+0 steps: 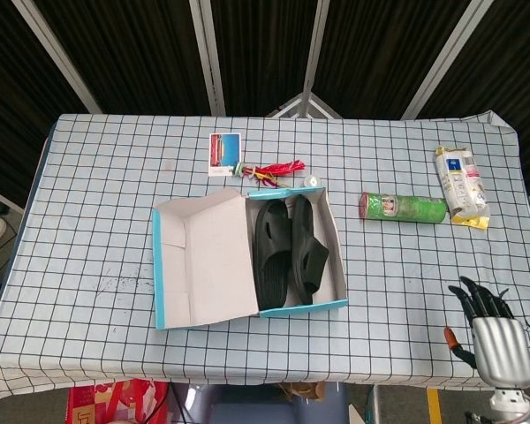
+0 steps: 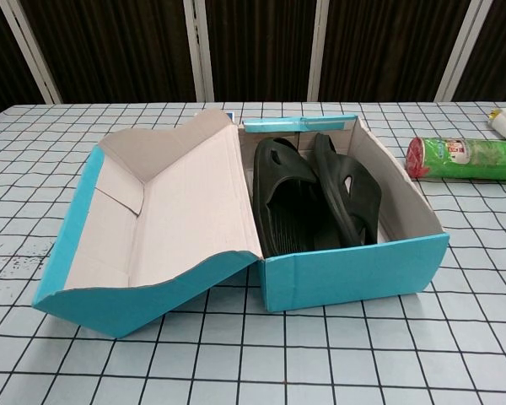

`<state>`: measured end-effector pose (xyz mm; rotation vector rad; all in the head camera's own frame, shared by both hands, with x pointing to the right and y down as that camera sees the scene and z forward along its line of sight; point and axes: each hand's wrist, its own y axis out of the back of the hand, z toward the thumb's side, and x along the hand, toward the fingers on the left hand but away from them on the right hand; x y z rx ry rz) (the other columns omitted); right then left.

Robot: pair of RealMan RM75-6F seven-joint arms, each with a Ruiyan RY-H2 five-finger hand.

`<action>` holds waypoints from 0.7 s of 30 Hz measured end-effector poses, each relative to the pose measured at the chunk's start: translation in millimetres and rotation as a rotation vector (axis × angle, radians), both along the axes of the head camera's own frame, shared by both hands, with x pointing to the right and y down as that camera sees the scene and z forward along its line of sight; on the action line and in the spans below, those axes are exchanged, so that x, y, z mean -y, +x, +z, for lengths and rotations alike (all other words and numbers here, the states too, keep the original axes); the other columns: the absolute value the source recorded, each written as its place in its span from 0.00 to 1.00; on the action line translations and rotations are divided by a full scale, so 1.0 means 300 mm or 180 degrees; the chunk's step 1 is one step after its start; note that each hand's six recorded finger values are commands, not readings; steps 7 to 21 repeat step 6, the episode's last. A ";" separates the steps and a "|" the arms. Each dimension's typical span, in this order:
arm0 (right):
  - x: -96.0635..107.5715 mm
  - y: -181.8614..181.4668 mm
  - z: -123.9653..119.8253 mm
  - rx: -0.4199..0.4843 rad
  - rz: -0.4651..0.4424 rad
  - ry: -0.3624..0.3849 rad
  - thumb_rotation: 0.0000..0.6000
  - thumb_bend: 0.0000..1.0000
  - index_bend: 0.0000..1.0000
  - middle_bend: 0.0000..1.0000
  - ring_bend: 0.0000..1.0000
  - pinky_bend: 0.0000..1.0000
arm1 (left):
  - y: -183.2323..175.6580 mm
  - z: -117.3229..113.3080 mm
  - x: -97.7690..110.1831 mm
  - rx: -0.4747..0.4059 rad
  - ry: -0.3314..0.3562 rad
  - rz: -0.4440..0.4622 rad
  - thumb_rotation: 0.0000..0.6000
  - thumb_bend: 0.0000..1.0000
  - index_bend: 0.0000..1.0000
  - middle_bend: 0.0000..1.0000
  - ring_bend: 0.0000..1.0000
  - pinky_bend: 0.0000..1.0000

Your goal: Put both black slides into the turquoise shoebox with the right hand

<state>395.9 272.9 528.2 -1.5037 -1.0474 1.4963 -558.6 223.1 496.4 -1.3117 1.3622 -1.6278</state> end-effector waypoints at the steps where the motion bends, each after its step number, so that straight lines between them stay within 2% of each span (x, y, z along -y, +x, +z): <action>1: -0.014 0.008 -0.004 -0.0017 0.0003 0.0008 1.00 0.32 0.25 0.17 0.18 0.26 | 0.000 0.000 0.000 0.0005 -0.0002 0.0006 1.00 0.37 0.07 0.00 0.00 0.09; 6: -0.019 0.019 -0.024 -0.0008 0.0031 0.0091 1.00 0.32 0.25 0.16 0.18 0.26 | -0.003 0.005 -0.001 0.0008 -0.0027 0.0006 1.00 0.37 0.07 0.00 0.00 0.09; 21: -0.019 0.019 -0.024 -0.0008 0.0031 0.0091 1.00 0.32 0.25 0.16 0.18 0.26 | -0.003 0.005 -0.001 0.0008 -0.0027 0.0006 1.00 0.37 0.07 0.00 0.00 0.09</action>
